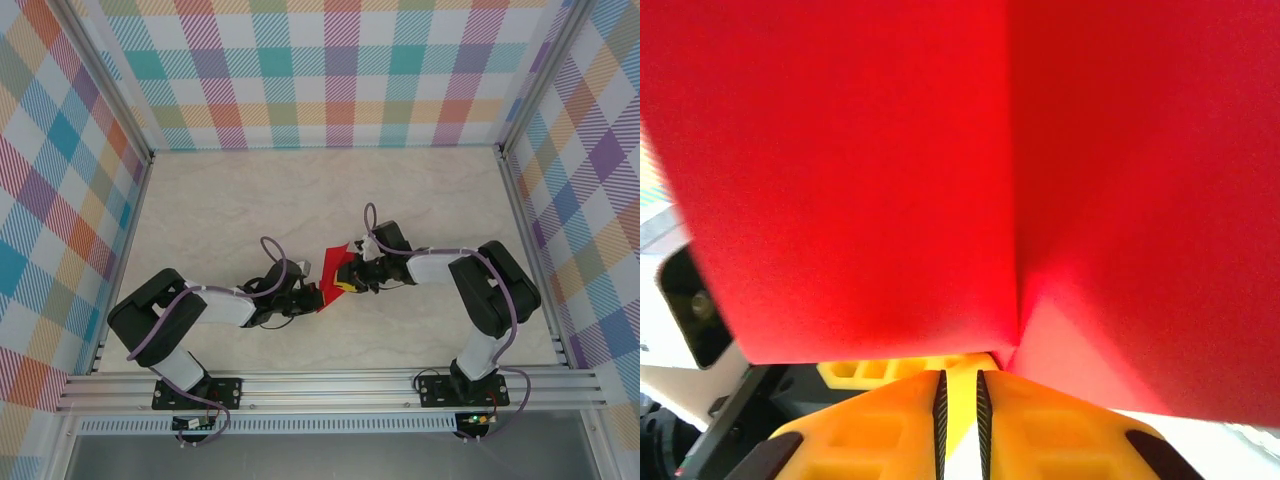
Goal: Fold a paper plane with a square sheet of paper (pick it up from the middle)
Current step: Fourth fold the wing at the center of the table.
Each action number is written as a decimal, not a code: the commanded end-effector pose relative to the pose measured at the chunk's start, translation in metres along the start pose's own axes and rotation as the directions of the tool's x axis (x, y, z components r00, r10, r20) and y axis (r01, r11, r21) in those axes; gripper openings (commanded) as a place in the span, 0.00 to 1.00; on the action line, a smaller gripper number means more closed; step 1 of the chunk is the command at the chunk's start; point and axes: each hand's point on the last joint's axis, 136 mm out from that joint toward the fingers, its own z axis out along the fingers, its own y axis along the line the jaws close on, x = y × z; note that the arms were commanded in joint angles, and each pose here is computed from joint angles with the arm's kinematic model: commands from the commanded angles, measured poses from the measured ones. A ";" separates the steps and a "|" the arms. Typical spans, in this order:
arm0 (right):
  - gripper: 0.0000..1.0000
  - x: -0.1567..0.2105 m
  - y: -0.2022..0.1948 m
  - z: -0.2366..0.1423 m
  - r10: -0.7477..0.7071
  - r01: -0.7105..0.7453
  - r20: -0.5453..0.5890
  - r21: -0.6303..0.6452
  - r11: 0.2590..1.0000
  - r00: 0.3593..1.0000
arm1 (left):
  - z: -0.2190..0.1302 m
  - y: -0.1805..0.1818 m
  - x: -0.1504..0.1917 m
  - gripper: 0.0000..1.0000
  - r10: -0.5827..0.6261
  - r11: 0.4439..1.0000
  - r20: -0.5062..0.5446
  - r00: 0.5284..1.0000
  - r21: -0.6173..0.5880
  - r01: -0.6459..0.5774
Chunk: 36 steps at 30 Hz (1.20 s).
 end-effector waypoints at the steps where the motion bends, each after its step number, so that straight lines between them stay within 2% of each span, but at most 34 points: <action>1: 0.18 -0.010 0.022 0.002 -0.048 0.048 0.009 -0.055 0.997 0.999 | 0.001 0.011 0.002 0.02 -0.032 0.999 -0.014 0.999 -0.010 0.032; 15: 0.18 -0.023 0.015 0.016 -0.015 0.015 0.004 -0.045 0.999 1.000 | 0.003 0.011 0.002 0.02 -0.058 0.998 -0.052 0.997 0.021 0.059; 25: 0.18 -0.033 -0.026 0.021 0.089 -0.097 0.071 0.121 0.988 0.994 | 0.004 0.017 0.001 0.02 -0.093 0.995 -0.098 0.991 0.023 0.096; 36: 0.20 -0.021 -0.008 0.004 0.011 -0.018 0.073 0.090 0.996 0.997 | 0.010 0.012 -0.002 0.01 -0.168 0.976 -0.187 0.968 0.109 0.191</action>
